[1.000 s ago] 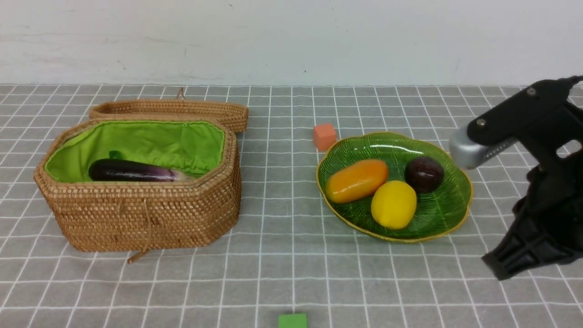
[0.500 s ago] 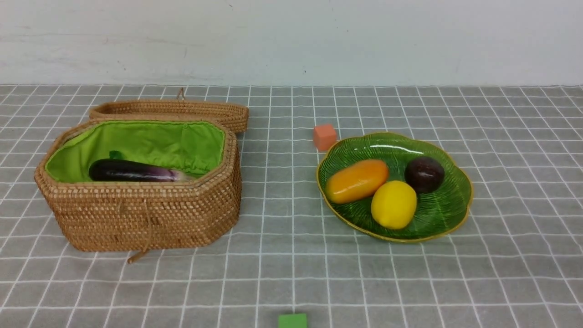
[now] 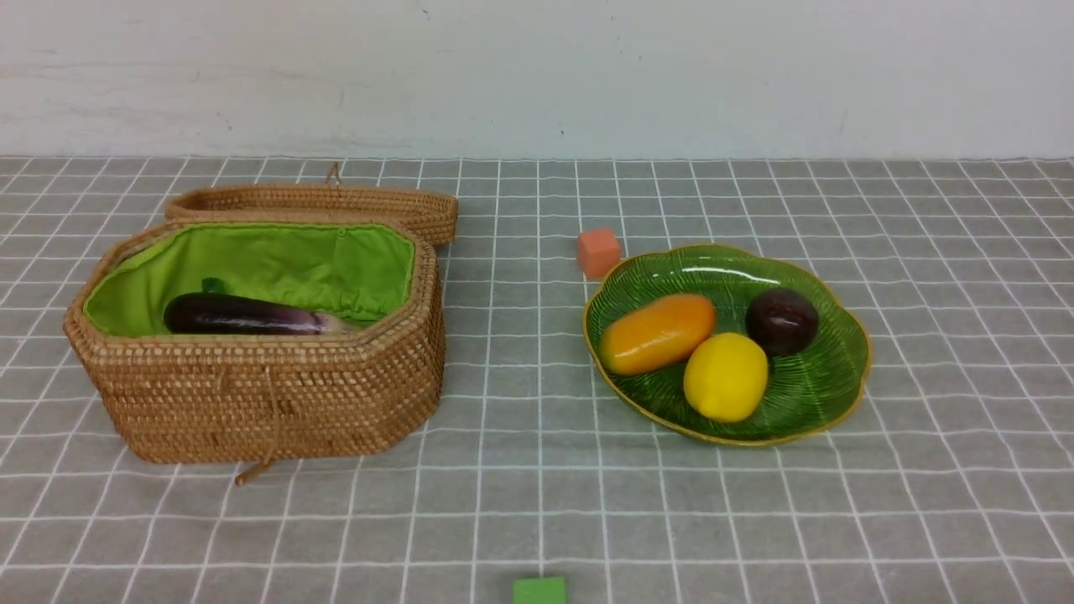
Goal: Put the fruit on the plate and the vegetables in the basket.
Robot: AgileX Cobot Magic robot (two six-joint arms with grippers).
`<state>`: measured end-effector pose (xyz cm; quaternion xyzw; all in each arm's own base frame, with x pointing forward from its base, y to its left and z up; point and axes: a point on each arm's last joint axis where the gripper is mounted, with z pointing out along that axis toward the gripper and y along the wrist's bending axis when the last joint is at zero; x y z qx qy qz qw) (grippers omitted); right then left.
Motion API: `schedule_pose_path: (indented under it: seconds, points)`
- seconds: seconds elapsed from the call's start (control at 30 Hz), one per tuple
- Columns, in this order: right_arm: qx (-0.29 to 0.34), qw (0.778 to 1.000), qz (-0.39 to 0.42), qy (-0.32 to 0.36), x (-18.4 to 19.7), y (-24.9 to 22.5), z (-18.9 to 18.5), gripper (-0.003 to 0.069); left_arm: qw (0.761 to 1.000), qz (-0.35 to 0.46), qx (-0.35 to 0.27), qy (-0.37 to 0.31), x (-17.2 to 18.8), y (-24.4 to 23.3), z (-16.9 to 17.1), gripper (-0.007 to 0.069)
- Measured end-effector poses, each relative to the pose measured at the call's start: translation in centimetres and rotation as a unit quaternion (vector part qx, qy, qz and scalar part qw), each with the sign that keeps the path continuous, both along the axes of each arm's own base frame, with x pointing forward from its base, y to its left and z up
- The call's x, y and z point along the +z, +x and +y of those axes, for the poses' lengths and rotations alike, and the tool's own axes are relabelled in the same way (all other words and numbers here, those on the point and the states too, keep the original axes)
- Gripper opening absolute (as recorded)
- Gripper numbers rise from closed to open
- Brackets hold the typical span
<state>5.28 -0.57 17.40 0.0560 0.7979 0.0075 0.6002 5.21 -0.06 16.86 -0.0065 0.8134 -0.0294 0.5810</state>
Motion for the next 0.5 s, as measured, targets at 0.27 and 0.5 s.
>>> schedule_pose_path:
  seconds: [0.27, 0.5]
  points:
    - [0.021, 1.0, 0.004, -0.012, -0.04, -0.01, 0.4, 0.0029, 1.0, 0.0, 0.0, 0.0, 0.0, 0.0, 0.0, 0.0174]
    - [0.023, 1.0, 0.004, -0.011, -0.01, -0.01, 0.45, 0.0041, 1.0, 0.0, 0.0, 0.0, 0.0, 0.0, 0.0, 0.0181]
